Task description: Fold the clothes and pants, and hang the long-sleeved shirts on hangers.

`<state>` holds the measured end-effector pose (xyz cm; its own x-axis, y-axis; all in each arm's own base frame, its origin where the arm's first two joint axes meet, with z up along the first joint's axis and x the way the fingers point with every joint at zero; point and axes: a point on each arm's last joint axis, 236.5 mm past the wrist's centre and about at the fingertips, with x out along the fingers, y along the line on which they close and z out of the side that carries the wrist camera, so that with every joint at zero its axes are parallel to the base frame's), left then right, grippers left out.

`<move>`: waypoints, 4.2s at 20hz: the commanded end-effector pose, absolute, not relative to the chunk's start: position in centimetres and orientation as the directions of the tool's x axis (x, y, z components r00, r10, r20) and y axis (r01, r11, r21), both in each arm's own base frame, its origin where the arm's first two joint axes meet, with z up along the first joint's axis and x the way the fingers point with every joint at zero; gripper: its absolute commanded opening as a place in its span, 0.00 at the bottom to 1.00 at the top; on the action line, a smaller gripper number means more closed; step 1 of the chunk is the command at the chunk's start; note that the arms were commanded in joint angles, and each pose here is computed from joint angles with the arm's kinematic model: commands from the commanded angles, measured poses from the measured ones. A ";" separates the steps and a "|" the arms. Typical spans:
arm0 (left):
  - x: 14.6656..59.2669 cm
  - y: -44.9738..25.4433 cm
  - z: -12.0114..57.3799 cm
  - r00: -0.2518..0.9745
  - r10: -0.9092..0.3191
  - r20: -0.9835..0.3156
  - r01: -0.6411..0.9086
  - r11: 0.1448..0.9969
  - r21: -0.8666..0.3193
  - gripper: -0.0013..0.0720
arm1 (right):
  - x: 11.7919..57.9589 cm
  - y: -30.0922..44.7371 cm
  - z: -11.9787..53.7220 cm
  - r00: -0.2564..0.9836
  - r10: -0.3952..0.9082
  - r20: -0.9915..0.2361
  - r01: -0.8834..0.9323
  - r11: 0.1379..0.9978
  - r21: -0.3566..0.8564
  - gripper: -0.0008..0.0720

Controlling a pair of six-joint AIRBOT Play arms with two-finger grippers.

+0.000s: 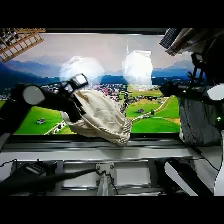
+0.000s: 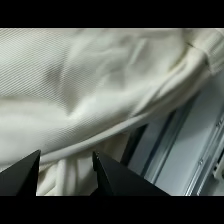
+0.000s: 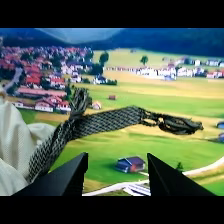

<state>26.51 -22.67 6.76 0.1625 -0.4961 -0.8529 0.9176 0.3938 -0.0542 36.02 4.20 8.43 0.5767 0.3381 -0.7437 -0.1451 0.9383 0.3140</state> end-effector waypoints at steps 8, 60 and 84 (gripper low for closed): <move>19.0 -35.6 1.9 0.030 -0.530 -0.848 0.979 -0.155 0.132 0.88 | 35.8 2.9 4.6 0.580 0.296 -0.759 -0.006 0.933 0.359 0.60; 40.0 26.3 16.3 0.619 0.533 -0.577 -0.590 0.800 0.106 0.05 | 34.9 27.2 -6.2 0.188 0.614 -0.767 -0.194 0.789 0.583 0.72; 53.4 19.8 15.4 0.901 0.271 -0.338 -0.360 0.903 -0.235 0.05 | 53.6 3.2 1.9 0.686 0.272 -0.674 0.057 0.904 0.423 0.05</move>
